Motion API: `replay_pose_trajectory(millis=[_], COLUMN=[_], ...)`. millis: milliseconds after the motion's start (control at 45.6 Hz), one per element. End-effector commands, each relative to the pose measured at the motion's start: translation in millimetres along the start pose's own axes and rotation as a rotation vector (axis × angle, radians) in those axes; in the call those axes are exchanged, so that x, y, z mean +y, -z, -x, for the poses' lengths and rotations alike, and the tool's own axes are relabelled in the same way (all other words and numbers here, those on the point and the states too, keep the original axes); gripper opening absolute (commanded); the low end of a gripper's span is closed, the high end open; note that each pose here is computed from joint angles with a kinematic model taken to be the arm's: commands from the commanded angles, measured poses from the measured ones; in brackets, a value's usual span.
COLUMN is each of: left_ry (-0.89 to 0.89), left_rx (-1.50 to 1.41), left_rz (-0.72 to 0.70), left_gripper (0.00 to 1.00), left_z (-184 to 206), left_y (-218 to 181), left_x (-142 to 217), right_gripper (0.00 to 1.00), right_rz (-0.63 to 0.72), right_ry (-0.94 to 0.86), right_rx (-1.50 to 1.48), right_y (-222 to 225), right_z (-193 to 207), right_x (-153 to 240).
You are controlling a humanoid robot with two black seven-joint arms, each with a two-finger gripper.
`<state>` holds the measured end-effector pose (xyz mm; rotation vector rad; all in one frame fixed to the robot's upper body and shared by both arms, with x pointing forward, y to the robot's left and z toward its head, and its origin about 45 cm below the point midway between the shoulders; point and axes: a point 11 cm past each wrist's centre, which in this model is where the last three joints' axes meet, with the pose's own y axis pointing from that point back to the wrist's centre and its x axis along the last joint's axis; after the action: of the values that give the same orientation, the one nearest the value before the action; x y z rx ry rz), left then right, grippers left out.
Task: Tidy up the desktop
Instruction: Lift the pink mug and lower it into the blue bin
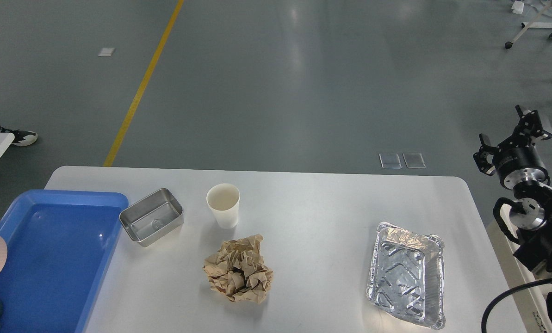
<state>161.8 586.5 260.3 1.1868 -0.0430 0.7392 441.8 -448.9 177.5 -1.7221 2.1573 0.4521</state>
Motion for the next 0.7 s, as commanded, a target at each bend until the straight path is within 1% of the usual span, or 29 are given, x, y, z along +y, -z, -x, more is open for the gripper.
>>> replay_pose_trajectory(millis=[0,131,197,504,679], left_ry=[0.022,0.029,0.048,0.088,0.115], left_rx=[0.011,0.005,0.009,-0.022,-0.032], left_rz=[-0.039,-0.071,-0.081,-0.071,-0.094], left_gripper=[0.00,0.00,0.00,0.00,0.00], left_z=[10.5,12.7,18.8,30.6,37.2], left_y=[12.4,19.3,22.1,9.7,6.5], left_x=[5.0,2.9,-3.6,-61.0,-80.7], right_gripper=[1.00,1.00,1.00,1.00,1.00], right_rz=[0.002,0.005,0.007,0.008,0.008], right_ry=[0.001,0.002,0.002,-0.003,-0.006], right_rx=[-0.002,-0.004,-0.004,-0.001,0.002], right_y=[-1.6,-3.5,-4.2,-4.1,-3.7], right_z=[1.2,1.7,1.6,-2.2,-4.5], right_x=[0.1,0.5,0.8,2.5,3.3])
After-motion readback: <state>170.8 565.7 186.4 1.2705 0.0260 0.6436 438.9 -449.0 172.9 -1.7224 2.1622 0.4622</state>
